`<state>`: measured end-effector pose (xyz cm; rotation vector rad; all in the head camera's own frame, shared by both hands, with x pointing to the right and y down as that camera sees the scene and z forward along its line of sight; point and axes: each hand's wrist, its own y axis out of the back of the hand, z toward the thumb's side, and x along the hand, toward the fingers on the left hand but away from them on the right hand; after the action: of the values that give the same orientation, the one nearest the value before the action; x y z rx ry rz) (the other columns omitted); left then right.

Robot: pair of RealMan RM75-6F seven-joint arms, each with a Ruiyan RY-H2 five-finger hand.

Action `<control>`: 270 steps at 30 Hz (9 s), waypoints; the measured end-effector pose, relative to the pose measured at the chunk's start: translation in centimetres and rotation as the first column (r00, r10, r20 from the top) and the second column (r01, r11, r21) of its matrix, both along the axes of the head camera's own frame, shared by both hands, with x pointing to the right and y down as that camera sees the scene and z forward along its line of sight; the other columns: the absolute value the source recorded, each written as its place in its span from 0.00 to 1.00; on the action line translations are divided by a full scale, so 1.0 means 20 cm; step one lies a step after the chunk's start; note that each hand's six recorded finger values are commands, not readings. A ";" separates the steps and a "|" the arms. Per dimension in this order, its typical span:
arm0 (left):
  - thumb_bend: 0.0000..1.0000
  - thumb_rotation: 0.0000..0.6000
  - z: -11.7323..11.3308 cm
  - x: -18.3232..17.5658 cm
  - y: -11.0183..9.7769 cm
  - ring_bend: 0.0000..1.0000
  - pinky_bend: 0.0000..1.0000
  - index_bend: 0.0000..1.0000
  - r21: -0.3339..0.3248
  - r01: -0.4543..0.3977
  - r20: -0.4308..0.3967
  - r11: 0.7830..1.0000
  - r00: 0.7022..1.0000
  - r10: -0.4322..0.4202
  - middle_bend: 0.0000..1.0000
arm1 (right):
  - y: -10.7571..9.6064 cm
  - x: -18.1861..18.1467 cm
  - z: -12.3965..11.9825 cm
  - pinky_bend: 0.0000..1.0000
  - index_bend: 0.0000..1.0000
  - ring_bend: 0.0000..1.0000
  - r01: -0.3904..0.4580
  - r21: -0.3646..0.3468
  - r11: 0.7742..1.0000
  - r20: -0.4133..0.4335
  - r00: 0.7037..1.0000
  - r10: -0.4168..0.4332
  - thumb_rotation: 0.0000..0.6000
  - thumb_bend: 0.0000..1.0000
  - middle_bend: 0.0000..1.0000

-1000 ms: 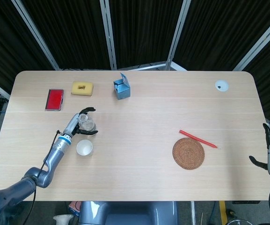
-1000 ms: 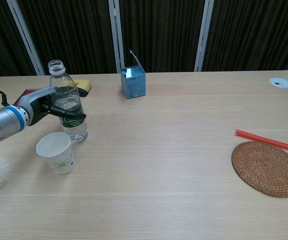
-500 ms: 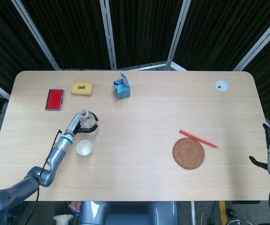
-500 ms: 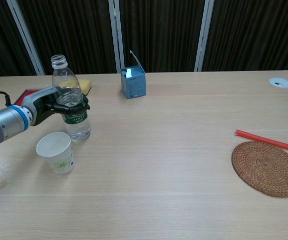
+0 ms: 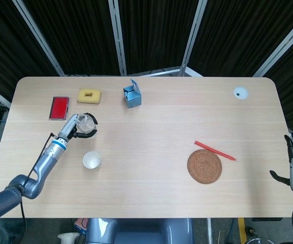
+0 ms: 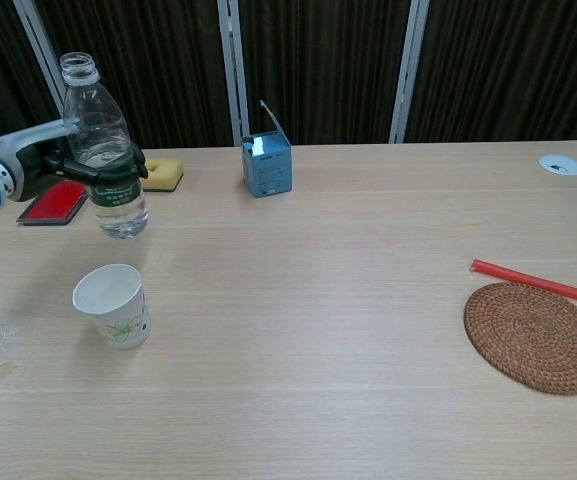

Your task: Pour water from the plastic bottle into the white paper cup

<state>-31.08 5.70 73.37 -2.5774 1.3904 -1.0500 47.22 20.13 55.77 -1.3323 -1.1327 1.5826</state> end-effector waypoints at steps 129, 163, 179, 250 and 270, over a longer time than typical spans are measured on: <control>0.54 1.00 0.01 -0.24 0.14 0.29 0.33 0.59 -0.135 -0.809 0.868 0.572 0.181 0.462 0.44 | 0.01 0.05 -0.13 0.00 0.00 0.00 -0.051 0.044 0.998 0.004 0.999 0.051 1.00 0.00 0.00; 0.51 1.00 -0.05 -0.28 0.14 0.29 0.33 0.59 0.027 -0.728 0.753 0.685 0.465 0.465 0.44 | 0.01 0.05 -0.11 0.00 0.00 0.00 -0.052 0.037 0.998 -0.001 0.999 0.053 1.00 0.00 0.00; 0.50 1.00 -0.10 -0.21 0.04 0.29 0.33 0.60 0.087 -0.267 0.350 0.960 0.910 0.221 0.45 | 0.02 0.03 -0.09 0.00 0.00 0.00 -0.040 0.022 0.999 -0.008 0.999 0.040 1.00 0.00 0.00; 0.00 1.00 0.15 0.03 0.21 0.00 0.00 0.00 -0.084 0.066 -0.066 0.994 0.995 -0.072 0.00 | 0.01 0.07 -0.09 0.00 0.00 0.00 -0.070 0.017 0.997 0.008 0.998 0.069 1.00 0.00 0.00; 0.00 1.00 -0.49 -0.53 0.16 0.00 0.00 0.00 0.286 -0.105 0.326 0.953 0.945 0.006 0.00 | 0.02 -0.02 -0.16 0.00 0.00 0.00 -0.019 0.040 0.999 0.094 0.995 0.015 1.00 0.00 0.00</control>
<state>-41.75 8.85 63.53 -2.1072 1.2718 -1.0924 46.73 20.52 52.60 -1.3861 -1.2297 1.5148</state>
